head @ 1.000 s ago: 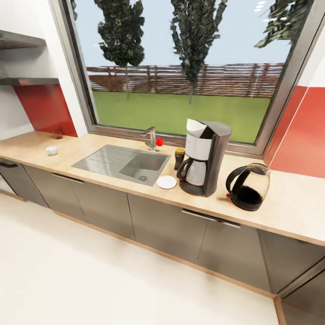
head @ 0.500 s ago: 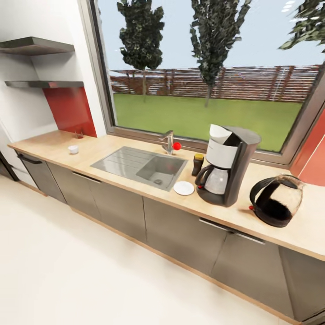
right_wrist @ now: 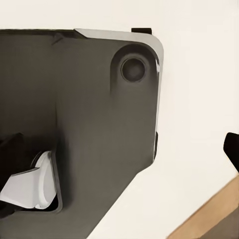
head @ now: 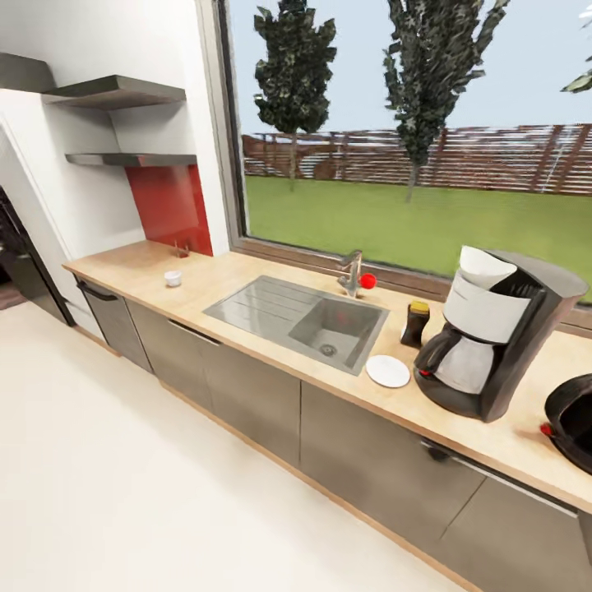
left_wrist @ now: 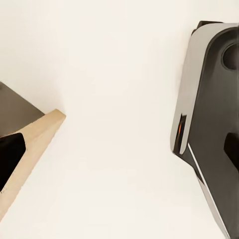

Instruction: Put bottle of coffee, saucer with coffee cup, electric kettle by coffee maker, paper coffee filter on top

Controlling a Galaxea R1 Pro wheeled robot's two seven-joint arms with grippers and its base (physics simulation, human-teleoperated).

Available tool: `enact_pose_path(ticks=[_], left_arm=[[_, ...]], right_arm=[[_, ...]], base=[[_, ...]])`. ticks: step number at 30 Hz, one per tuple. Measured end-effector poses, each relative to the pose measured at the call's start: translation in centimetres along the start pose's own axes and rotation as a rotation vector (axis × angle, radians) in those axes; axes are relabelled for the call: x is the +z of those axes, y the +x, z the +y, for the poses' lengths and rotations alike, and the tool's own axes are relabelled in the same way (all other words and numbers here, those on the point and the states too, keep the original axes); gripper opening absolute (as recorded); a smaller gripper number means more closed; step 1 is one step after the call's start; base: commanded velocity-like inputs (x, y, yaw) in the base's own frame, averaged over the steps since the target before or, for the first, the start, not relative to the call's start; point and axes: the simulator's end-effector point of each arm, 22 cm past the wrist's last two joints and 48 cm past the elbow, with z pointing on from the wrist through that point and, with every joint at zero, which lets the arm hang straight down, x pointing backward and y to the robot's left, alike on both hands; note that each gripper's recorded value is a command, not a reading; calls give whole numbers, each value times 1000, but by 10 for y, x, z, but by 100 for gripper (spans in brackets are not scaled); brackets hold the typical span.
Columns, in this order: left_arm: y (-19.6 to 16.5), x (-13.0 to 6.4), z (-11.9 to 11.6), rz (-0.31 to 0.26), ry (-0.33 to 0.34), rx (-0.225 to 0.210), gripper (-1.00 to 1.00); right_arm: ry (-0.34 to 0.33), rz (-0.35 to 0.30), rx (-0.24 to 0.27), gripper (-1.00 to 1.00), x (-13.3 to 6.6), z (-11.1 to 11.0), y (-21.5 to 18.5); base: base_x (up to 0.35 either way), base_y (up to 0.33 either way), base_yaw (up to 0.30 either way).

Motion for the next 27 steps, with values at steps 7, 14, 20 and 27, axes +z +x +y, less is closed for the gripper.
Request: enact_pose_path(ticks=[7,14,20,27], left_arm=[[-3,0,0,-10,0,-3,100],[-7,0,0,-20,1,-6,100],[-11,0,-1,-28,1,-8,100],[-14,0,-1,-39,2,-12,100]], right_arm=[[0,-10,-1,100,-1,0,-4],[0,-19,-1,100,-1,0,-8],[0,-26,-2,100,-2,1,-11],[-1,-36,-3,100,-2,1,-14]], base=[[284,203,128],[284,203,137],[284,203,154],[278,210,156]])
